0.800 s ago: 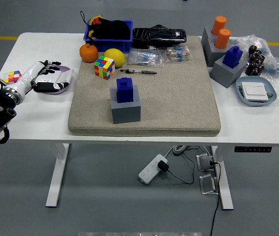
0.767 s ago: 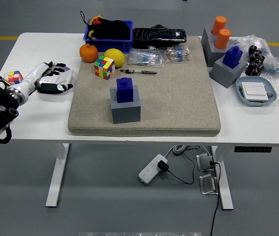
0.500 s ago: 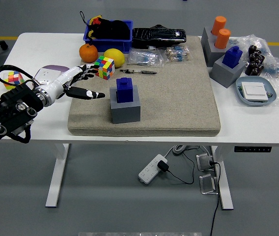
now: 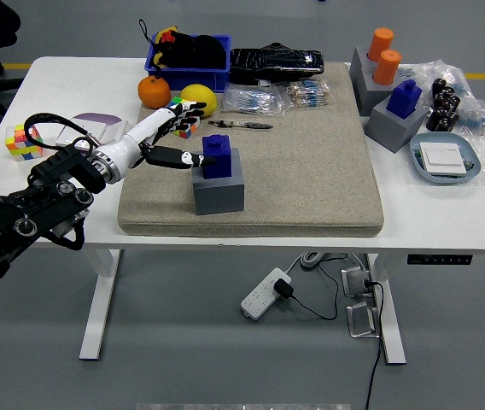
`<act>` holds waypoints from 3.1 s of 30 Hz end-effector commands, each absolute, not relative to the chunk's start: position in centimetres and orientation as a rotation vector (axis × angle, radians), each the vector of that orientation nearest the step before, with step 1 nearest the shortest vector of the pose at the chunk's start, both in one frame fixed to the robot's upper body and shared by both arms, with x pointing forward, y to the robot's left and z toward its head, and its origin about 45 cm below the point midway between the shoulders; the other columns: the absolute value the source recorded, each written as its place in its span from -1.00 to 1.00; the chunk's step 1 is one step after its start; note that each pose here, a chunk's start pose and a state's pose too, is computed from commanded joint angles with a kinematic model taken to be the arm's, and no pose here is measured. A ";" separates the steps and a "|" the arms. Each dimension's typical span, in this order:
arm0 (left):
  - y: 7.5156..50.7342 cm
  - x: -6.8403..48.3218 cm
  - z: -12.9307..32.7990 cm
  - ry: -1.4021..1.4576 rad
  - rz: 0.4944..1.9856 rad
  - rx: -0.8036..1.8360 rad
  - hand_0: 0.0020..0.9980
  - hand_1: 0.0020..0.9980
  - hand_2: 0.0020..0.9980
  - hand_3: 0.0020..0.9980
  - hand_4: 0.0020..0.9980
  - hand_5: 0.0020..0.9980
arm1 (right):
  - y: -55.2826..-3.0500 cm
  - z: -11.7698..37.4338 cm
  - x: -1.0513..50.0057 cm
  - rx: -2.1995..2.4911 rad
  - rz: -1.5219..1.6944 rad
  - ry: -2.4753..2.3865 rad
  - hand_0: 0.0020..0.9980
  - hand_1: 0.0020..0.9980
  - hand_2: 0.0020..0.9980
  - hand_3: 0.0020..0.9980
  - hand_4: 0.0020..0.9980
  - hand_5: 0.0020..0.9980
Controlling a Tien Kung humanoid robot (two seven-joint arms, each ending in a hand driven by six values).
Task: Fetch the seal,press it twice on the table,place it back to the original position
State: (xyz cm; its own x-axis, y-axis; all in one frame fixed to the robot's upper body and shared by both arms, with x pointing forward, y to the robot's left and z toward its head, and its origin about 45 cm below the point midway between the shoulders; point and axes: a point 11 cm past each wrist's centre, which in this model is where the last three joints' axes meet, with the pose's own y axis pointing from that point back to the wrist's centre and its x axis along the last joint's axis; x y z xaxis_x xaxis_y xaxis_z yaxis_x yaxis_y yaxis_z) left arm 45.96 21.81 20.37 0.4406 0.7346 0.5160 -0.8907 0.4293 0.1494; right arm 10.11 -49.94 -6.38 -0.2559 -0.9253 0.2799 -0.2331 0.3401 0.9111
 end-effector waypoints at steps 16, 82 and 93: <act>19.5 45.4 18.7 -0.354 1.057 0.386 0.58 0.56 0.47 0.55 0.96 -1.00 | -49.8 -6.4 10.2 1.048 -0.972 -1.705 0.63 0.43 0.36 0.37 0.46 0.01; 20.7 46.3 21.3 -0.376 1.227 0.207 0.25 -0.09 -0.16 0.14 0.45 -1.00 | -49.8 -6.5 10.0 1.051 -0.971 -1.688 0.62 0.42 0.36 0.37 0.45 0.00; 29.6 46.7 19.3 -0.401 1.418 0.347 0.26 -0.09 -0.16 0.14 0.38 -1.00 | -49.6 -6.6 9.8 1.049 -0.979 -1.689 0.62 0.42 0.36 0.37 0.45 0.00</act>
